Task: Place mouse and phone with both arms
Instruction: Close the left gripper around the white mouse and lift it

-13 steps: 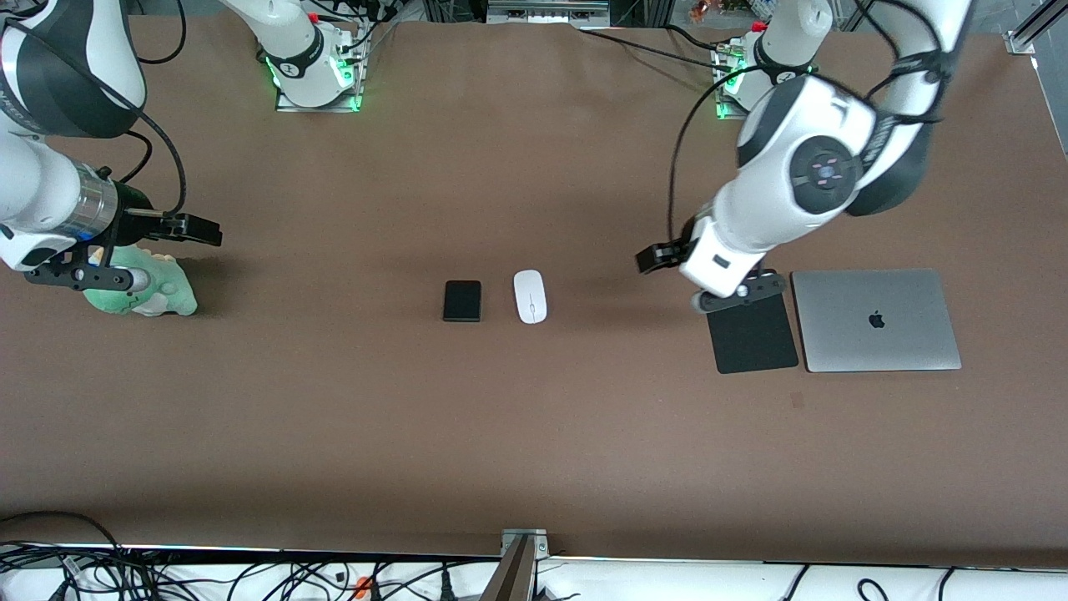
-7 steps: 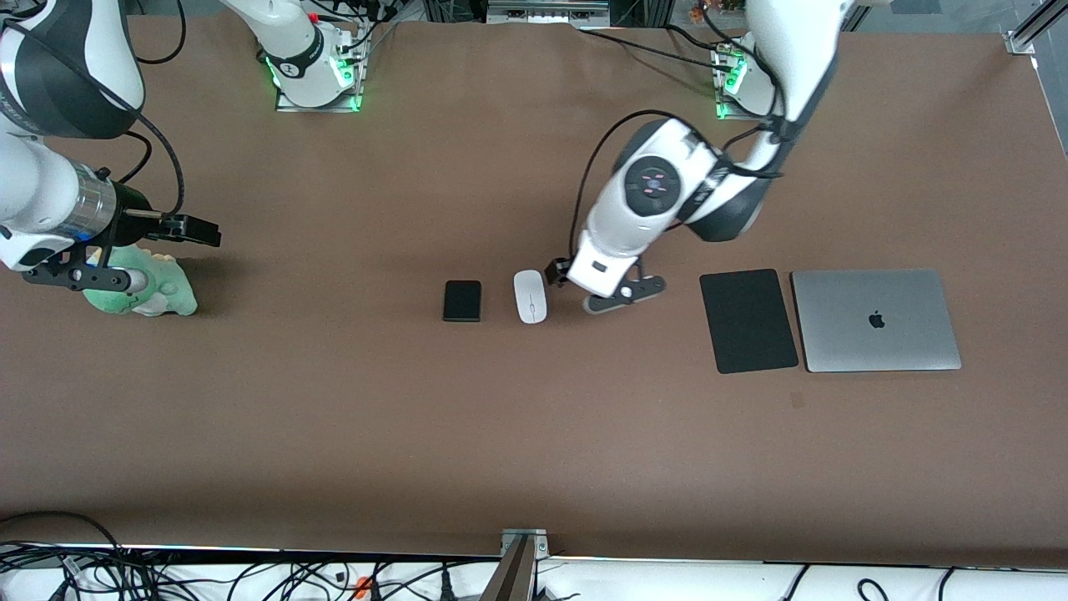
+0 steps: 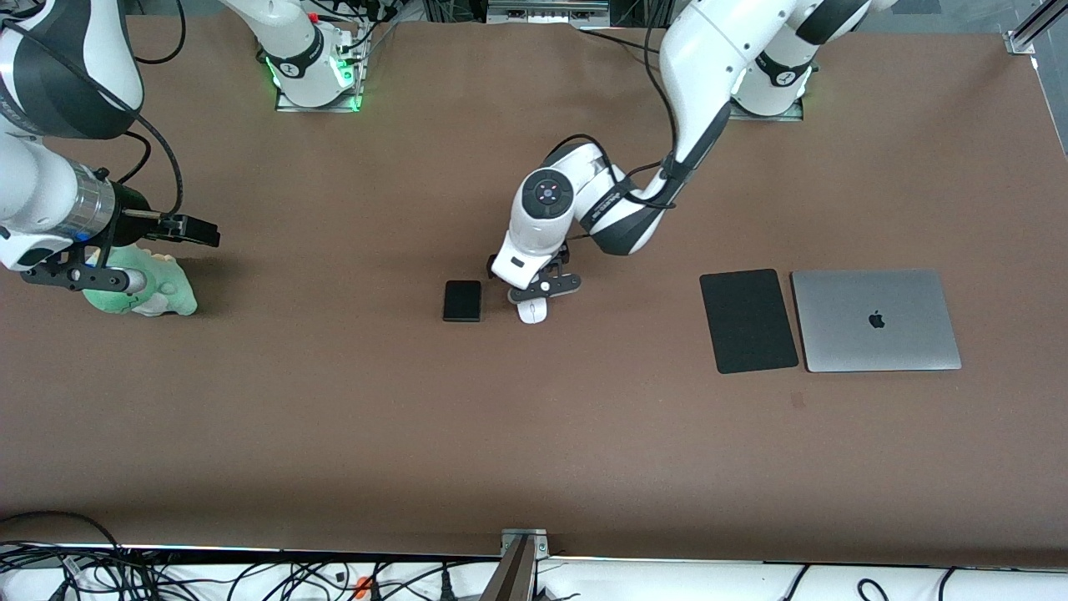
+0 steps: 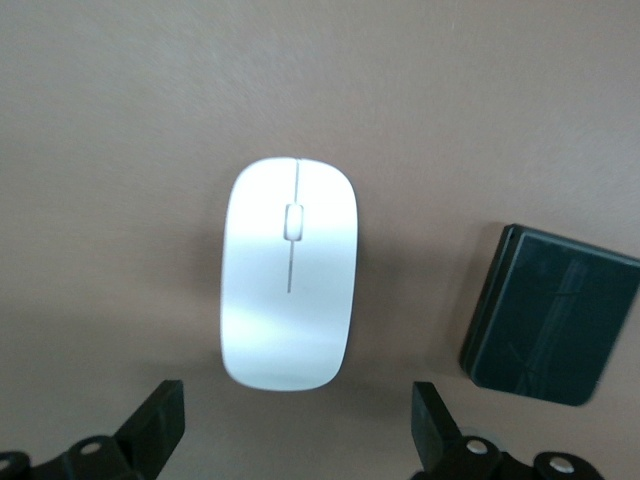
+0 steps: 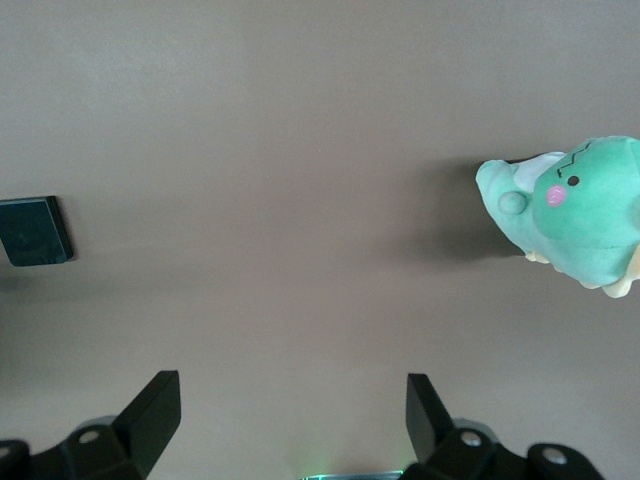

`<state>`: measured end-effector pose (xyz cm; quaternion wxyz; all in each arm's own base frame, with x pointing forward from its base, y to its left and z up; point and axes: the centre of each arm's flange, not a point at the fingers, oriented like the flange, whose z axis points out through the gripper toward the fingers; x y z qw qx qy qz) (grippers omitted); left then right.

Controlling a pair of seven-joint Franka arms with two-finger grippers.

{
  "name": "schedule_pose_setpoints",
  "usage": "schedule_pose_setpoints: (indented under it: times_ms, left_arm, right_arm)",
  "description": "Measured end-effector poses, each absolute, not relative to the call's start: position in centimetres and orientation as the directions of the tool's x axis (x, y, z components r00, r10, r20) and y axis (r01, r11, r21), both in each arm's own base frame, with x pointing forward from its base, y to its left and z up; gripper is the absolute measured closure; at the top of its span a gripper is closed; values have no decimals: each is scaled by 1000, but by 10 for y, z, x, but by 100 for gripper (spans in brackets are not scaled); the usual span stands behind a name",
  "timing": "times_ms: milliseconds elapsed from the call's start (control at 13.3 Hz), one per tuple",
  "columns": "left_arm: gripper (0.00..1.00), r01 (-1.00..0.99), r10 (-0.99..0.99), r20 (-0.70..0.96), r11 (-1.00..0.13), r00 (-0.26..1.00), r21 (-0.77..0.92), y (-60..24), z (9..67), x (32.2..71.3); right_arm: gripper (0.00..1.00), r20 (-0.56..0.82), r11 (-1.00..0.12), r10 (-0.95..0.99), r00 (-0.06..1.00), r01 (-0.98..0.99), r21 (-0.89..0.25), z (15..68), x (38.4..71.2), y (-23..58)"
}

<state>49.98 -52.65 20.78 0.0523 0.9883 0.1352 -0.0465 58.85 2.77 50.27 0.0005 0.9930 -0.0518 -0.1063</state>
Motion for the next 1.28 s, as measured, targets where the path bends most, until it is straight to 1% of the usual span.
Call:
schedule_pose_setpoints:
  times_ms: [150,375,826,901,976,1126,1202,1277]
  left_arm:
    - [0,254,249,-79,-965,965,70,-530,193,499]
    - [0,217,215,-40,-974,976,60,-529,185,501]
    - [0,201,199,-41,-978,979,49,-527,176,501]
    - [7,200,199,-41,-979,979,48,-527,174,501]
    - [7,200,198,-41,-979,979,48,-527,173,501]
    - [26,171,169,-36,-984,985,50,-526,174,503]
    - [38,145,143,-31,-988,989,53,-525,176,506]
    - [38,133,132,-26,-989,991,56,-523,178,510]
  right_arm:
    - [0,-211,-995,-104,972,-104,12,503,588,28]
    - [0,-211,-994,-105,972,-105,12,503,588,28]
    - [0,-214,-994,-106,971,-106,13,501,589,28]
    - [0,-214,-994,-106,971,-106,14,500,589,28]
    - [0,-214,-994,-107,971,-106,14,500,589,28]
    - [0,-215,-994,-107,971,-106,14,500,589,28]
    - [0,-215,-994,-107,971,-106,14,500,589,28]
    - [0,-215,-994,-106,971,-106,14,500,589,28]
